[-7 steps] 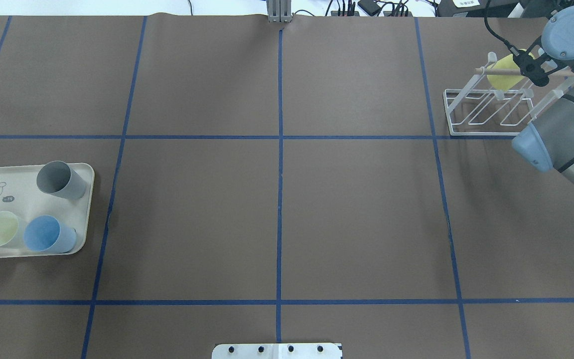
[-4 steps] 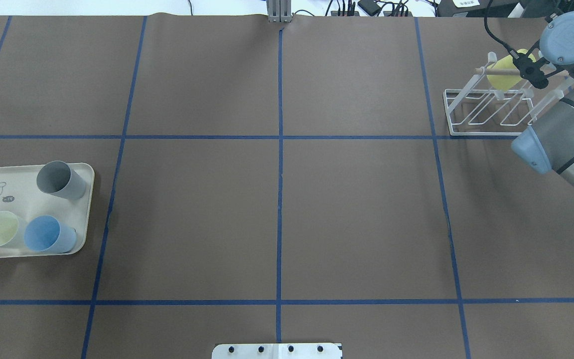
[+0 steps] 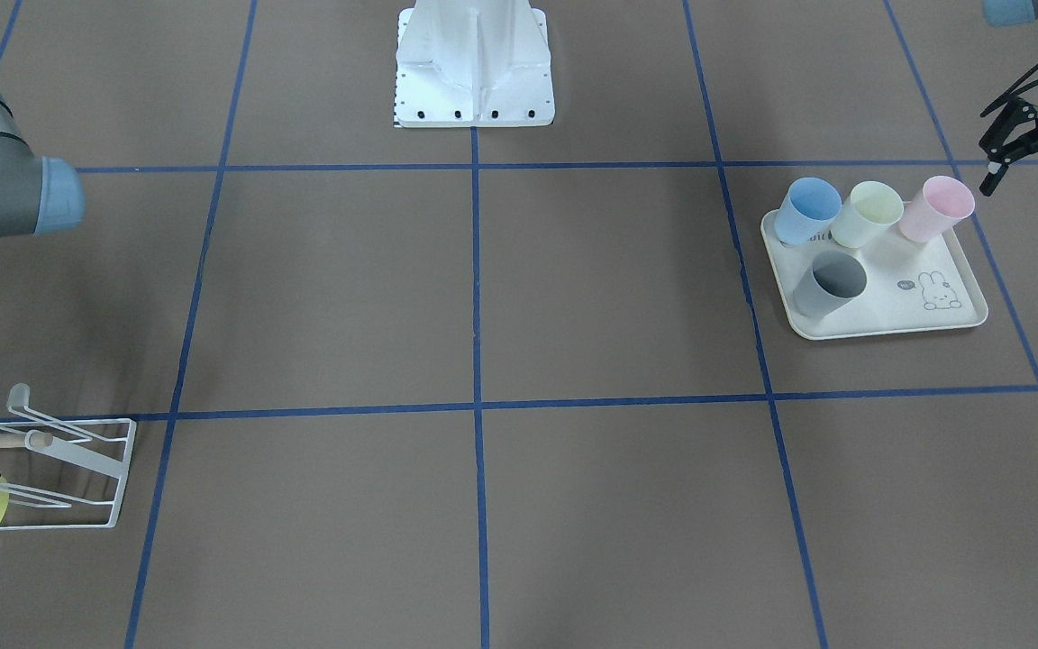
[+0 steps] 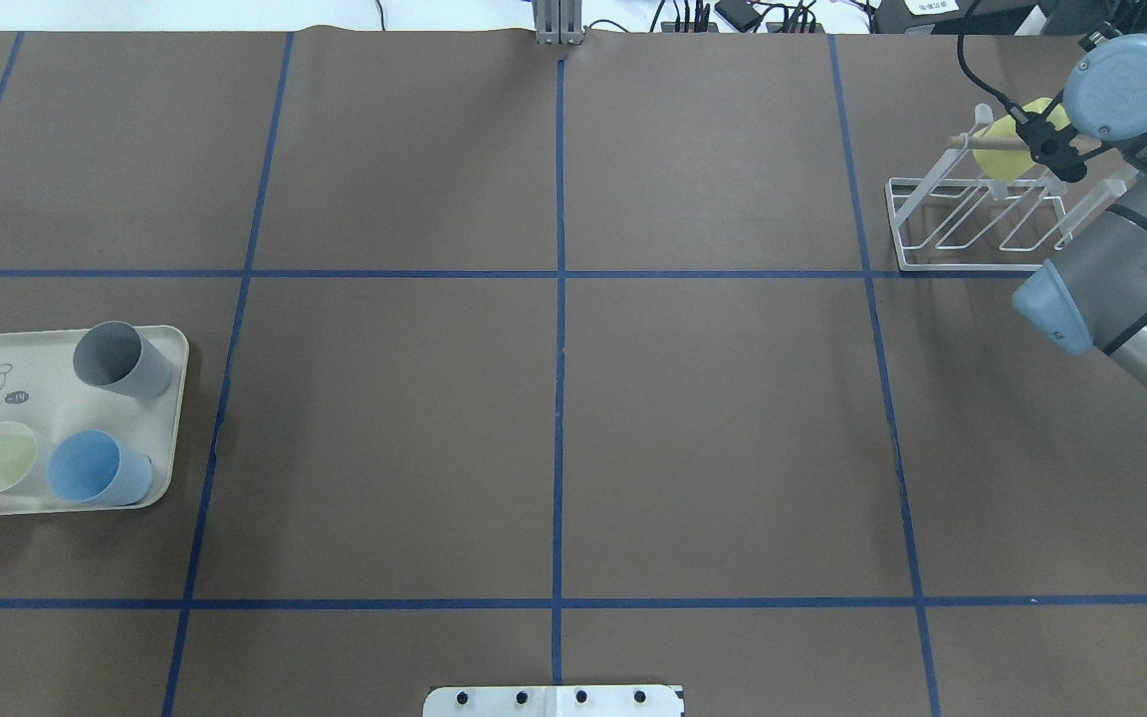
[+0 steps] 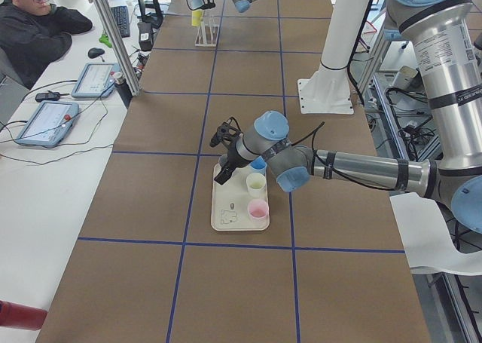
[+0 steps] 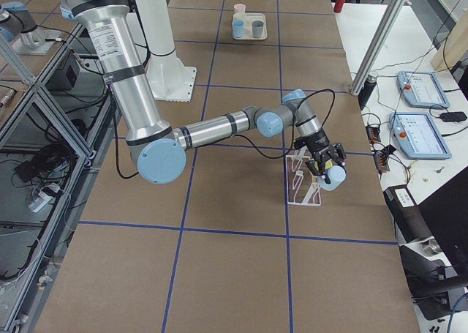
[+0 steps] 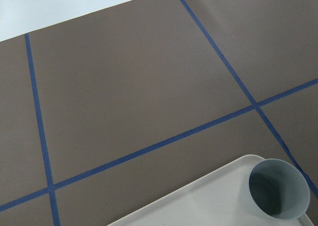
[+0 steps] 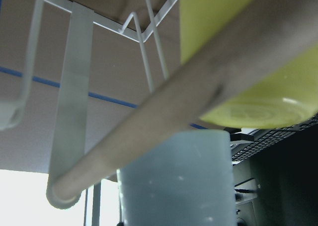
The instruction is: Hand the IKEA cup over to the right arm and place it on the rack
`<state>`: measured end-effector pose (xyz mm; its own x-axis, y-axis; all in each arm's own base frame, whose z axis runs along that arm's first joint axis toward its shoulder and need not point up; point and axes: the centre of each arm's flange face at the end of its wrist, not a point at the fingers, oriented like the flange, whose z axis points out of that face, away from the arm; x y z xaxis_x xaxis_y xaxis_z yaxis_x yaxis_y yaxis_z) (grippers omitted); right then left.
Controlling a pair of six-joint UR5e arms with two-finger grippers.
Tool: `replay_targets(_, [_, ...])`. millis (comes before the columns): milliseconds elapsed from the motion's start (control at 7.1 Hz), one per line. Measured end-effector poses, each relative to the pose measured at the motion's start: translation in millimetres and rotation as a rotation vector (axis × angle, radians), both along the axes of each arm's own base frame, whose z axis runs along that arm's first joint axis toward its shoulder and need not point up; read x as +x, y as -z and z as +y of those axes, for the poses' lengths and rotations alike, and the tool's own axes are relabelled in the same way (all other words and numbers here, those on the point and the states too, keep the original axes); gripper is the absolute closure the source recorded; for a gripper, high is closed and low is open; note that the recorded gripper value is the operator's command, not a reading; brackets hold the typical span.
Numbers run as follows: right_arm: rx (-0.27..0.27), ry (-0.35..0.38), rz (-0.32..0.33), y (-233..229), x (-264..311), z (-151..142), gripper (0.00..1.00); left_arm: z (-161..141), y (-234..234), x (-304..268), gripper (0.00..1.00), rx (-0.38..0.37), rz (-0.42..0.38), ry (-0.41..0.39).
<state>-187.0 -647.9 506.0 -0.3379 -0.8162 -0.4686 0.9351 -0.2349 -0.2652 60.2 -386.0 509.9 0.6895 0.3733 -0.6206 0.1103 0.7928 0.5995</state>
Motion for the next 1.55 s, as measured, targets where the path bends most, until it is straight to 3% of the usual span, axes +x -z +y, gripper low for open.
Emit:
replay_targets(845, [0.004, 0.0, 0.032, -8.0, -9.4, 1.0, 1.0, -0.1, -0.7, 0.0, 0.0, -0.001, -0.001, 0.0])
replay_targets(986, [0.005, 0.0, 0.032, -8.0, -9.7, 1.0, 0.92, -0.1, -0.9, 0.1, 0.0, -0.002, -0.001, 0.0])
replay_targets(1267, [0.007, -0.002, 0.031, -7.3, -10.2, 0.6, 0.56, -0.1, -1.0, 0.0, 0.0, -0.002, -0.001, 0.0])
replay_targets(1549, [0.01, -0.012, 0.024, -6.7, -10.3, 0.5, 0.36, -0.1, -1.0, 0.1, 0.0, -0.002, -0.001, 0.0])
